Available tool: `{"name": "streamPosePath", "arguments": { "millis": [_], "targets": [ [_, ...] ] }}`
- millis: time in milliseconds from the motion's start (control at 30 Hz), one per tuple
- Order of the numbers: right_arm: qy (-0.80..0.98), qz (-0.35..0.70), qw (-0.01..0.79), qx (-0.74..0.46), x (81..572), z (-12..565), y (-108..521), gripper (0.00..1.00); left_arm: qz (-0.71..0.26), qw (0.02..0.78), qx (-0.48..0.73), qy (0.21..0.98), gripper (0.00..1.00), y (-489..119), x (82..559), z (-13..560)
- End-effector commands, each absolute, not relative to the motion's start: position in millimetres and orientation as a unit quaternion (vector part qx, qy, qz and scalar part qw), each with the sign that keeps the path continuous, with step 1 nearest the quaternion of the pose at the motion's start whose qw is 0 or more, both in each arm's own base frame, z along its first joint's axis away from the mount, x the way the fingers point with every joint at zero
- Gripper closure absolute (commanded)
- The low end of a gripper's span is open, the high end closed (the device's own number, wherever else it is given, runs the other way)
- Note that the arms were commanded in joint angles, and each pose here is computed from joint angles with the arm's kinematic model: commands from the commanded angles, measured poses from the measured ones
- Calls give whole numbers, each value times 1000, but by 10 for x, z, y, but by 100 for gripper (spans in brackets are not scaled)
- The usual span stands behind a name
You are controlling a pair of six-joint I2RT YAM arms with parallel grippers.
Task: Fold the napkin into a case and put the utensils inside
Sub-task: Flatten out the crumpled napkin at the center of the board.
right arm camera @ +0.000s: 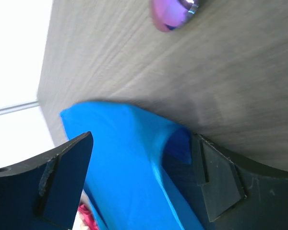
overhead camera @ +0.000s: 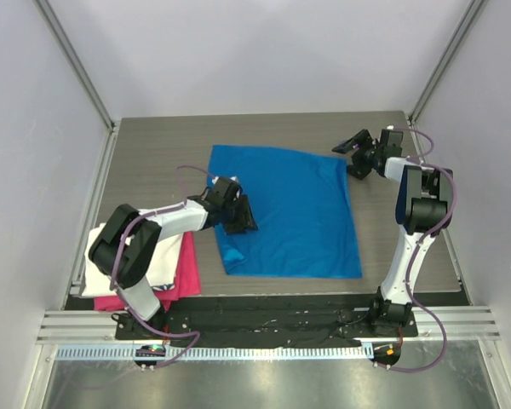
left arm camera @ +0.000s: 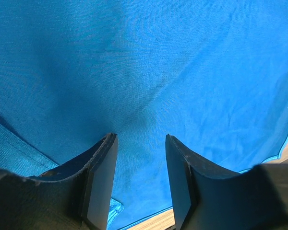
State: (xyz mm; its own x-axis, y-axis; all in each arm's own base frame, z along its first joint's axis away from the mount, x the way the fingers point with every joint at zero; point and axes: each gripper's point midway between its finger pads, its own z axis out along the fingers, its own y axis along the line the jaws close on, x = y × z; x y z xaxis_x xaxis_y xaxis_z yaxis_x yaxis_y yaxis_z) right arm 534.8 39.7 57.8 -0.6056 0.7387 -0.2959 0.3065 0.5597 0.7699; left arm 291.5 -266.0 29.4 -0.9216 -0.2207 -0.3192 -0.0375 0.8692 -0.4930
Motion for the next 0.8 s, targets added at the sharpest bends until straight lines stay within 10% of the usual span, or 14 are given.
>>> {"name": "streamPosePath", "arguments": {
  "millis": [0, 300, 500, 600, 767],
  "targets": [
    [803, 395, 355, 271, 5637, 886, 518, 11, -187, 160, -75, 966, 50, -2354, 2704, 62],
    [762, 451, 410, 217, 5952, 1429, 660, 48, -188, 153, -78, 967, 52, -2328, 2632, 24],
    [752, 462, 439, 167, 6062, 1919, 833, 98, -186, 156, -82, 966, 52, -2286, 2595, 31],
    [765, 442, 433, 179, 5997, 1897, 790, 96, -192, 158, -82, 965, 52, -2308, 2602, 61],
    [815, 340, 390, 260, 5761, 1360, 519, 53, -200, 160, -79, 964, 51, -2342, 2623, 106]
  ]
}}
